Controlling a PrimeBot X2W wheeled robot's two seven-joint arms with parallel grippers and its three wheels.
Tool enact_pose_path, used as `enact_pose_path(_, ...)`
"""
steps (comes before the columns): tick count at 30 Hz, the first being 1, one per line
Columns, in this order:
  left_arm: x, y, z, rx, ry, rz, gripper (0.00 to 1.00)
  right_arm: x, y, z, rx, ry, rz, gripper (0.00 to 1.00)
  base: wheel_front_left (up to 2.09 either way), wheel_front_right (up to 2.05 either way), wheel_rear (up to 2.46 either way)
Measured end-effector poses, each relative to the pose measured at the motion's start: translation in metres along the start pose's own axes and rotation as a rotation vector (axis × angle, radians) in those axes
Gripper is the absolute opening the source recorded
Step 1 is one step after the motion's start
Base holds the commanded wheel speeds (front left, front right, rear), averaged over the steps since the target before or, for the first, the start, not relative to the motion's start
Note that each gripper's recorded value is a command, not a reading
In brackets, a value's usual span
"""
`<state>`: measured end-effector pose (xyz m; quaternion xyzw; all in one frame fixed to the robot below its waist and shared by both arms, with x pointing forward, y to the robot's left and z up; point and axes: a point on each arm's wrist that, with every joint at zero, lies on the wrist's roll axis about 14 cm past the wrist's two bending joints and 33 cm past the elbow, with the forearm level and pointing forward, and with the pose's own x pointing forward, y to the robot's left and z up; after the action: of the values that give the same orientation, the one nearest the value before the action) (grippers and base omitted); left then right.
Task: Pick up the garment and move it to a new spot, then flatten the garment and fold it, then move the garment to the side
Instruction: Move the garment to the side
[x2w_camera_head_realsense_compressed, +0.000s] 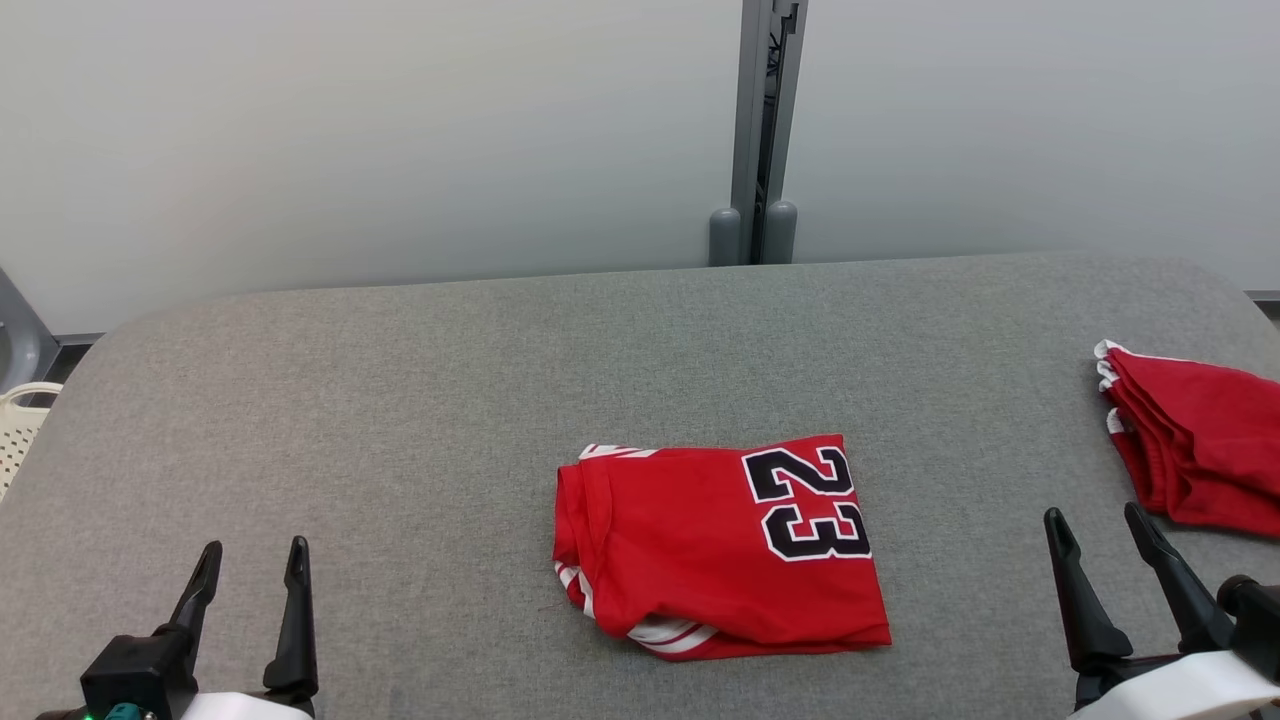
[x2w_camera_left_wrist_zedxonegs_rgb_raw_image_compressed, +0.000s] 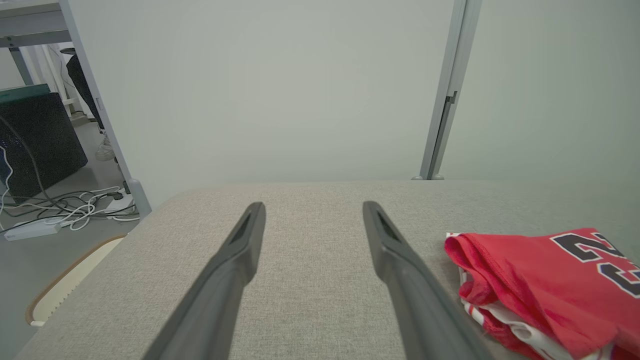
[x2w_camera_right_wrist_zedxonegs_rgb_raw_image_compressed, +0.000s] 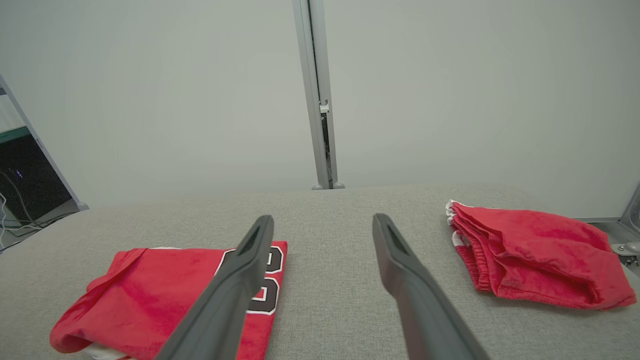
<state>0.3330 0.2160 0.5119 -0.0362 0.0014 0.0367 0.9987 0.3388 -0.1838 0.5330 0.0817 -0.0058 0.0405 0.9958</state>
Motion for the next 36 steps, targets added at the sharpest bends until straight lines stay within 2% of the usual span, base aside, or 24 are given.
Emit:
enact_pose_path(13,-0.002,-0.004,0.001,0.000,0.002,-0.006,1.00,0.005,0.000,-0.002,-0.018,0.015,0.003,1.00,0.00,0.00,0.00)
enact_pose_path(20,0.008,-0.008,0.008,0.000,-0.022,-0.011,1.00,0.026,0.004,-0.014,-0.054,0.075,0.044,1.00,0.00,0.00,0.00)
enact_pose_path(28,0.025,0.001,0.007,-0.011,-0.044,0.034,1.00,0.063,0.013,-0.070,-0.064,0.244,0.108,1.00,0.00,0.00,0.00)
enact_pose_path(36,0.029,0.016,-0.002,-0.009,-0.034,0.086,1.00,0.080,0.049,-0.137,-0.015,0.430,0.216,1.00,0.00,0.00,0.00)
